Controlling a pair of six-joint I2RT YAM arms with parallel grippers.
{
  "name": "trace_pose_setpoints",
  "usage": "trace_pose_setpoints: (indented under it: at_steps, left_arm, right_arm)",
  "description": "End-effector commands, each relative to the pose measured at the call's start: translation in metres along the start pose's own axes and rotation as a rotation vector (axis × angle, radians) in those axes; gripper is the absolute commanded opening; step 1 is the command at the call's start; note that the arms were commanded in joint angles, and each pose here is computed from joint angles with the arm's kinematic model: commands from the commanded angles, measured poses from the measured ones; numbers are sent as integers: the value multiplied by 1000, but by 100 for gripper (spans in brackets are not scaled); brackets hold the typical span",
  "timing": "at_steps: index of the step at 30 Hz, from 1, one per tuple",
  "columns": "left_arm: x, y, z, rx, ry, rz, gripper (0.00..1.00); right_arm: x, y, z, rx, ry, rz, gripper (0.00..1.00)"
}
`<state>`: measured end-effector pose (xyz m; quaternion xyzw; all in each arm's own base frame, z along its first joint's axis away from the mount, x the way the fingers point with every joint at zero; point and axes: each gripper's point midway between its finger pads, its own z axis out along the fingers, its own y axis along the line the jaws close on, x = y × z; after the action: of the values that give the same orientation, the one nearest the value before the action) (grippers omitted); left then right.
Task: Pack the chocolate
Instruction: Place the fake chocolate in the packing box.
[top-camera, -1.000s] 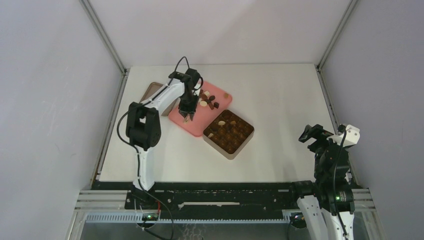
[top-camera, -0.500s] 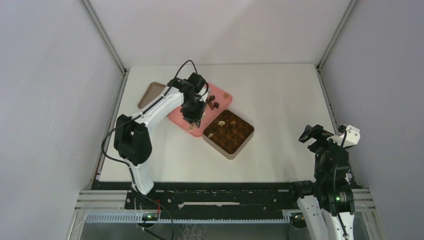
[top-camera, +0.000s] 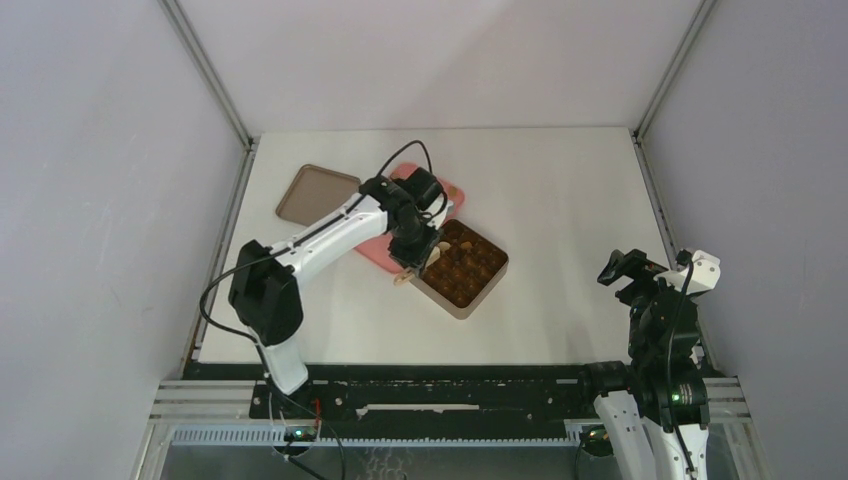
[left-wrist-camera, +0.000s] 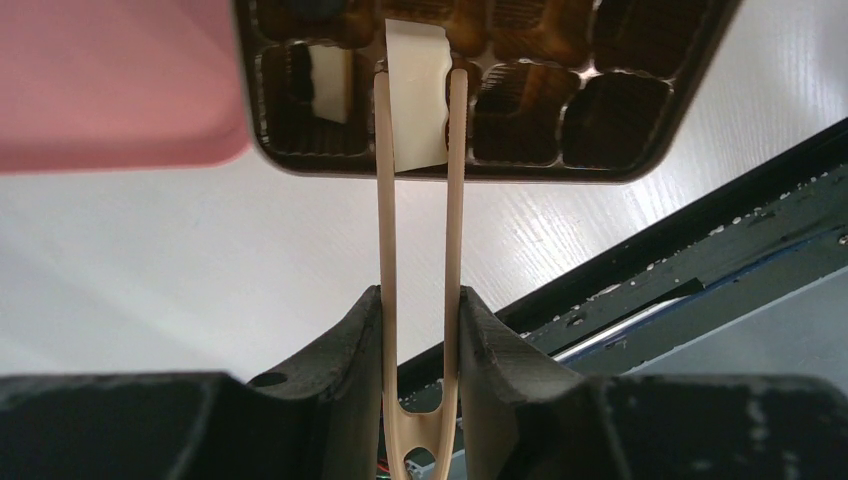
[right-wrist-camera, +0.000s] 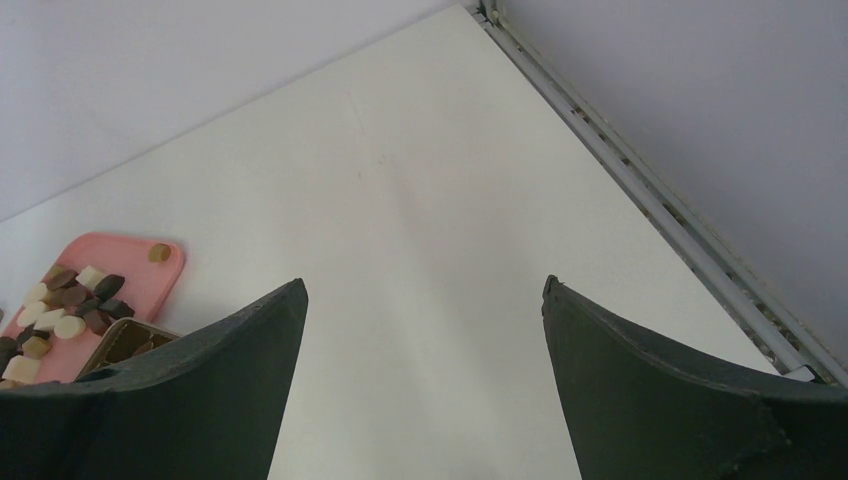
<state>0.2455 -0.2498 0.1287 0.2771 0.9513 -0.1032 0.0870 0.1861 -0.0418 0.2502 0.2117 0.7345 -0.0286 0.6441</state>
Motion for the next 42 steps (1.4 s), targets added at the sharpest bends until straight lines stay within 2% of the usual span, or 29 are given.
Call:
trace_pose_setpoints:
  at_steps: [1,19,24,33,42]
  left_arm:
    - [-9,-21,5,40,-24,42,19]
    - [-23,-24,36,15,5,52,28]
    - [-26,-24,38,14,5,48,34]
    - [-26,-23,23,5,-25,57,42]
    - [-29,-4,-8,-28,-84,24,42]
  right_arm:
    - [-9,2,0,-8,-36,-2,96]
    - [-8,1,0,-6,-32,-5,96]
    - [-8,1,1,-5,-31,-5,96]
    - [-8,2,0,-7,-30,-5,96]
    - [-8,2,1,-8,-31,-5,96]
